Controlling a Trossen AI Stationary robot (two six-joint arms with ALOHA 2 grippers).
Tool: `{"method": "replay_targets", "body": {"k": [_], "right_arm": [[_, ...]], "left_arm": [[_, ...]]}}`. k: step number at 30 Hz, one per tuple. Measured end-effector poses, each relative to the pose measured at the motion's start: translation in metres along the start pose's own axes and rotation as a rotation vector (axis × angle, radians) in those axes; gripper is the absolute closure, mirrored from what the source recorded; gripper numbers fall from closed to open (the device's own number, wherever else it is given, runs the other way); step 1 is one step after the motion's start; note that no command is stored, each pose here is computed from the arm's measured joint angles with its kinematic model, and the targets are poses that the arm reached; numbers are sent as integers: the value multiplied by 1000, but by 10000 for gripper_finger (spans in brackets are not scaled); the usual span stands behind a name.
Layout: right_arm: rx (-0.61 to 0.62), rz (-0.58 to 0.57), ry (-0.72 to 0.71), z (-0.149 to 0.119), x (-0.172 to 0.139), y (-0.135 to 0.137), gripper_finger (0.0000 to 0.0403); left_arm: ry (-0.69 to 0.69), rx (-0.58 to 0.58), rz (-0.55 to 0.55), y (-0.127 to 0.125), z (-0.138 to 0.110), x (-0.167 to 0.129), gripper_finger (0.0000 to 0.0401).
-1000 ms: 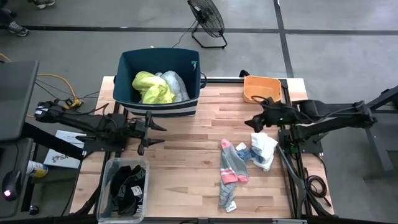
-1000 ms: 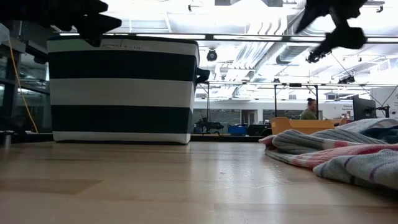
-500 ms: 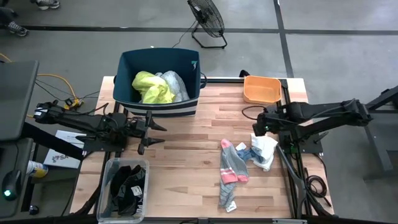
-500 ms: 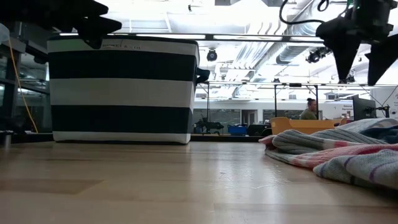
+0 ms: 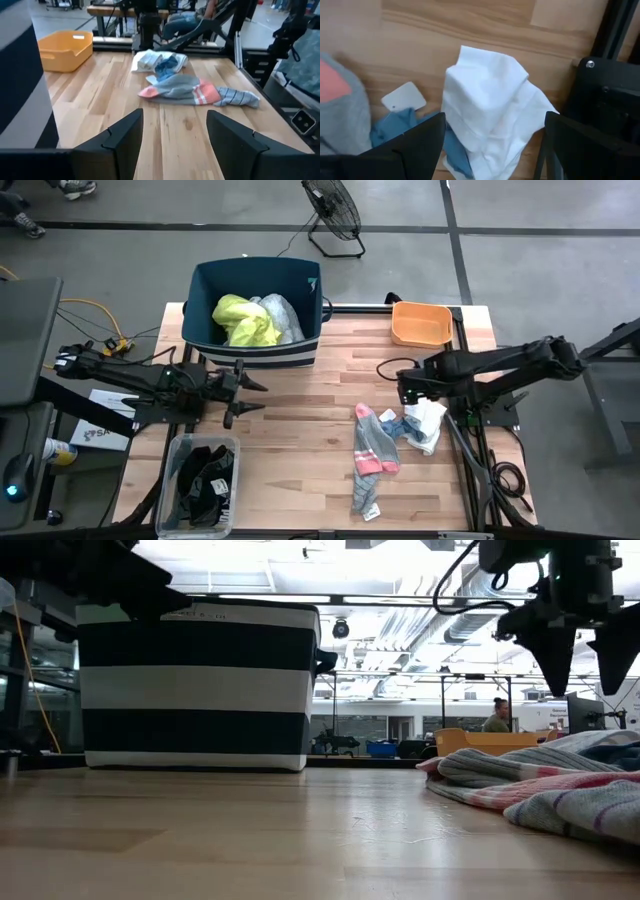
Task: Pick & Place Cloths
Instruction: Put the white underwear into the transparent bin
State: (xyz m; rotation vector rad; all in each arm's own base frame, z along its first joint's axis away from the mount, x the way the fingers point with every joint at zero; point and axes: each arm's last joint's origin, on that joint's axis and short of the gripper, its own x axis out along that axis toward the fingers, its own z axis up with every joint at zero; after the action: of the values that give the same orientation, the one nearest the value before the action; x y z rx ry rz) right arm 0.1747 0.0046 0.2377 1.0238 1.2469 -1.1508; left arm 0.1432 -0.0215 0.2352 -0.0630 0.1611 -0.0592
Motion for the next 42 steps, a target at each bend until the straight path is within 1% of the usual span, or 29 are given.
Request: {"method": "replay_targets", "body": {"k": [6, 9, 13, 18, 28, 36, 42], "right_arm": [[19, -33, 21, -2, 15, 1, 71], [34, -36, 45, -3, 27, -1, 71], [44, -26, 37, -4, 38, -1, 72], [46, 15, 18, -3, 40, 2, 85], [90, 4, -7, -6, 43, 1, 123], [132, -39, -7, -19, 62, -8, 128], [134, -9, 0, -22, 70, -8, 128]], "left_arm": [[18, 0, 3, 0, -2, 0, 189], [17, 0, 3, 0, -2, 0, 189], [18, 0, 3, 0, -2, 0, 189], [17, 0, 3, 0, -2, 0, 189], [19, -23, 3, 0, -2, 0, 189], [40, -39, 5, 0, -4, 0, 189], [41, -39, 5, 0, -4, 0, 189]]}}
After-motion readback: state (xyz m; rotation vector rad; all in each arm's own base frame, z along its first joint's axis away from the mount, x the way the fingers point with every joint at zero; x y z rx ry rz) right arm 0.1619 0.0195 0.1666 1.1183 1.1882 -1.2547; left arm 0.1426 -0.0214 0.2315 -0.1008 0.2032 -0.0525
